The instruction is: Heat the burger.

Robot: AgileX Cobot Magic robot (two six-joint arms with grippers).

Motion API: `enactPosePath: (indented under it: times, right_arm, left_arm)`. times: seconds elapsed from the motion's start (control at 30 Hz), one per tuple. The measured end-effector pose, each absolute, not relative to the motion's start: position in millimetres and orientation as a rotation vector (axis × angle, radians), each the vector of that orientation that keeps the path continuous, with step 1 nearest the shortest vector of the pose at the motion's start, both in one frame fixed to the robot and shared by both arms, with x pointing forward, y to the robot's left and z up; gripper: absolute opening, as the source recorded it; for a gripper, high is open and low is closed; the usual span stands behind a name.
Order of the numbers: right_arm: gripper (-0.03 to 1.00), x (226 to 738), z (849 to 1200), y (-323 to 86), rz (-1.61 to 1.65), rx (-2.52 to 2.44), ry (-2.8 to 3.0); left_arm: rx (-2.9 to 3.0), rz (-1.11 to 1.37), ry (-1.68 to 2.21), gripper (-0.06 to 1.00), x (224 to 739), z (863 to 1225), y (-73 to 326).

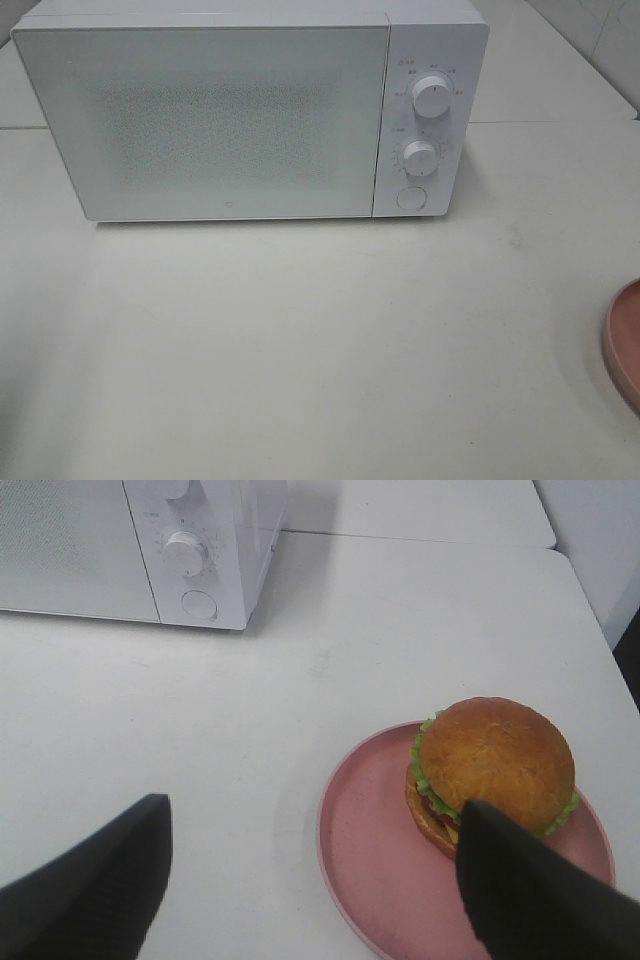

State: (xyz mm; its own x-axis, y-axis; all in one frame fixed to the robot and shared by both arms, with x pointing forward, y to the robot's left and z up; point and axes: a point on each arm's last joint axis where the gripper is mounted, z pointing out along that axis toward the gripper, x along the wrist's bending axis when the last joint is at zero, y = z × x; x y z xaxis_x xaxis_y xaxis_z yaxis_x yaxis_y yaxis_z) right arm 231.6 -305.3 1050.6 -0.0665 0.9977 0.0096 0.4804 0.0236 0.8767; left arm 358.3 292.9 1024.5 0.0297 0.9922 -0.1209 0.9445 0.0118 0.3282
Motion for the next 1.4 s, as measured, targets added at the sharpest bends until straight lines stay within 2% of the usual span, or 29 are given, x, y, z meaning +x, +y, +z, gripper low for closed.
enactPosePath:
  times: [0.07,0.53,0.87,1.4]
  right_arm:
    - [0.76,231.6,1050.6,-305.3,0.973,1.531,1.627]
    - [0.76,231.6,1050.6,-305.3,0.973,1.531,1.627]
    - [0.76,231.6,1050.6,-305.3,0.973,1.531,1.627]
    - [0.76,231.6,1050.6,-305.3,0.973,1.531,1.627]
  left_arm:
    - [1.974,0.317,1.933,0.99,341.1,1028.0,294.6]
    - [1.823,0.572,1.753,0.99,297.4,1047.8,293.2]
    - [1.593,0.818,1.493,0.99,240.0,1058.3,288.5]
    - [1.556,0.856,1.45,0.99,230.3,1058.0,288.0]
